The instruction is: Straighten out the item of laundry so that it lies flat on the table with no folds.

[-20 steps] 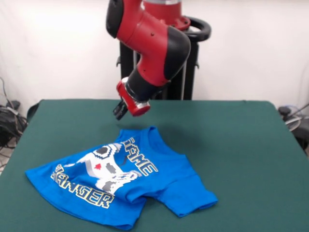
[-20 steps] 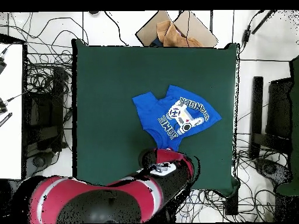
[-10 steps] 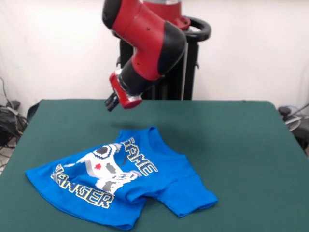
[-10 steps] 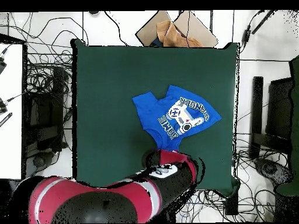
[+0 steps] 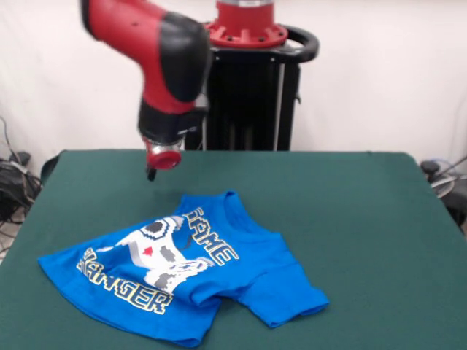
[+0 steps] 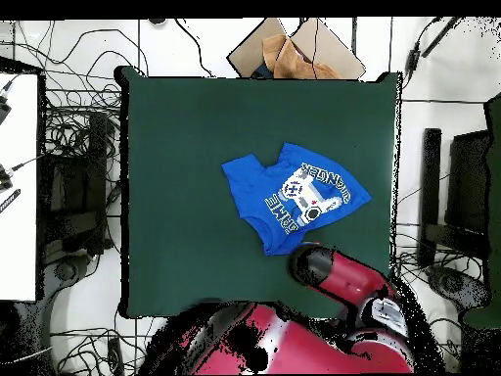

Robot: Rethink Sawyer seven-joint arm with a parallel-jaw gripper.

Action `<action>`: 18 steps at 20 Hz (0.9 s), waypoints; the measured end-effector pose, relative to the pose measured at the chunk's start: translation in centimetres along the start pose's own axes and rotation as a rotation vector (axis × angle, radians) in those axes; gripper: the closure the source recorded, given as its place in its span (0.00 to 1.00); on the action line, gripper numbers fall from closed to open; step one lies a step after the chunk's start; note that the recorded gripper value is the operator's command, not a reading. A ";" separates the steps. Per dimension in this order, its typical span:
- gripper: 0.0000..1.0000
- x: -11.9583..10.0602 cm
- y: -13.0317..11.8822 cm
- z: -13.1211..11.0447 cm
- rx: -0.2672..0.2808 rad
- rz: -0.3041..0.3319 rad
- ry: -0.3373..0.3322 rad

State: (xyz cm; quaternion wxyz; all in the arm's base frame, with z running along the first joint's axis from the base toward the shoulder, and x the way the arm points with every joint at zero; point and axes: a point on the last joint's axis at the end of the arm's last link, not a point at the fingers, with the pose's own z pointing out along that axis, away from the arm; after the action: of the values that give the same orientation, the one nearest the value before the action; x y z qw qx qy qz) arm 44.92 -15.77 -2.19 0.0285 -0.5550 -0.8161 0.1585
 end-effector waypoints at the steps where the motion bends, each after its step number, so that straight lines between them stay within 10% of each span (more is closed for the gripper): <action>1: 1.00 -0.5 -0.1 0.2 -0.023 0.018 0.026; 7: 1.00 -2.2 0.3 0.3 -0.120 0.032 0.091; 18: 1.00 0.2 3.7 -1.4 -0.219 -0.139 0.083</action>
State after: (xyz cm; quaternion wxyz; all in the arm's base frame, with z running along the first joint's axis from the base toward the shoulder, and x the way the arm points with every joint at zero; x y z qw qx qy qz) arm 48.47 -14.05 -2.00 0.0125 -0.5030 -0.8631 0.0432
